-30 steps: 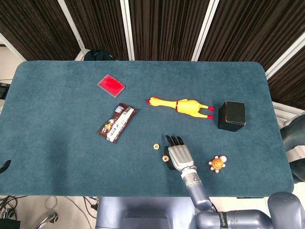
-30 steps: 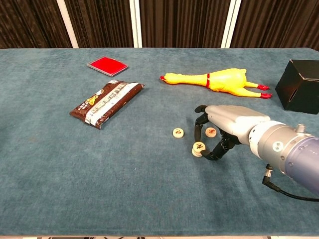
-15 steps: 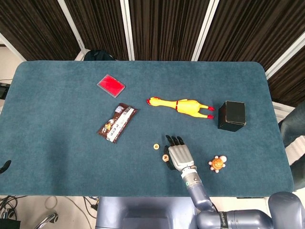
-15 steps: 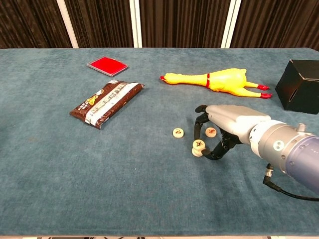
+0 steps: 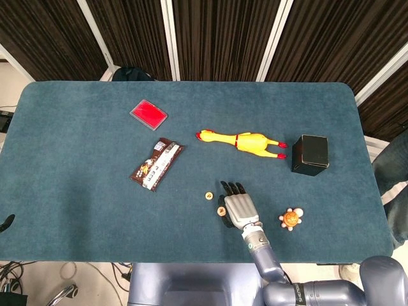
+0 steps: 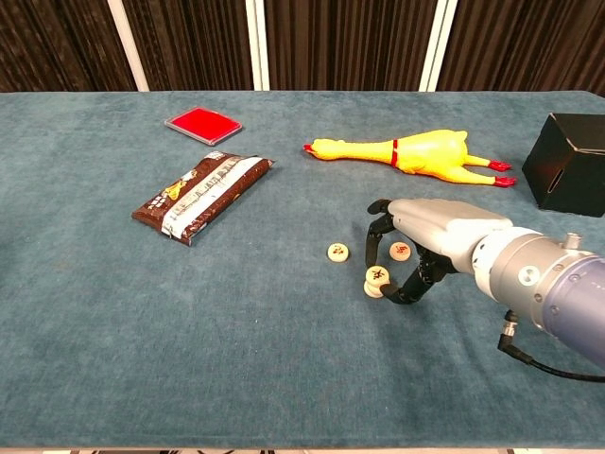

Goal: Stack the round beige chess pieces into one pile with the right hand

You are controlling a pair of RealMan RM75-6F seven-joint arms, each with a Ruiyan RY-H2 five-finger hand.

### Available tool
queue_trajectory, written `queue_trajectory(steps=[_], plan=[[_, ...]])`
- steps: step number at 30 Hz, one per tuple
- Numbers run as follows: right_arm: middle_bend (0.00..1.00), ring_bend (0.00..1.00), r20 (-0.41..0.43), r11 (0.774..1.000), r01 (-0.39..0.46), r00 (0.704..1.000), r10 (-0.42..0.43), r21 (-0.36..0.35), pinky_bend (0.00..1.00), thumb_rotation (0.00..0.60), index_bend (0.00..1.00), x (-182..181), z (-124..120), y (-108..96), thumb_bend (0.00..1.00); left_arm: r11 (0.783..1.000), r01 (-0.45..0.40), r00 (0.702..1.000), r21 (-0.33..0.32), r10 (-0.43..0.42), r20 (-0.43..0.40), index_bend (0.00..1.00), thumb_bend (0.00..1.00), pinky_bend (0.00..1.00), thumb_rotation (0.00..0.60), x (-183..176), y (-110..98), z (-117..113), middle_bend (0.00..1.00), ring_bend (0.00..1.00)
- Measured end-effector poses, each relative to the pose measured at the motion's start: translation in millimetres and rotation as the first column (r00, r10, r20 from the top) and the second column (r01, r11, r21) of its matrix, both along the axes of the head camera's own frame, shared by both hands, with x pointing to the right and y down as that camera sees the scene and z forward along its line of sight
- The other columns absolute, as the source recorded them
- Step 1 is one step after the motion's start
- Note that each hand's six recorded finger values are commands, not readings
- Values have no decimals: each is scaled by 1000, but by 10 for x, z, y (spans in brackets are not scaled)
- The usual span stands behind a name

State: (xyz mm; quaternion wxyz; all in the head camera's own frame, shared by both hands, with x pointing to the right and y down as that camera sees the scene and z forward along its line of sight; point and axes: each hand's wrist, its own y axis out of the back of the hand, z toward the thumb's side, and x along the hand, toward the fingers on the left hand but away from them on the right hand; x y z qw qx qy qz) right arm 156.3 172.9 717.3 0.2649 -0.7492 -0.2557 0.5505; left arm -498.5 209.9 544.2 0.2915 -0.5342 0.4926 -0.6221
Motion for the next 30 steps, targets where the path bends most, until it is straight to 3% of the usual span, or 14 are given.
queue_trajectory(steps=[30], plan=[[0,0,3,1000,-3,1000,3,1,0,600,422,-6,-13,-2,430,1000,0,1000,2,0,1,117,187,79,600,-5,-3,-4,0,0]])
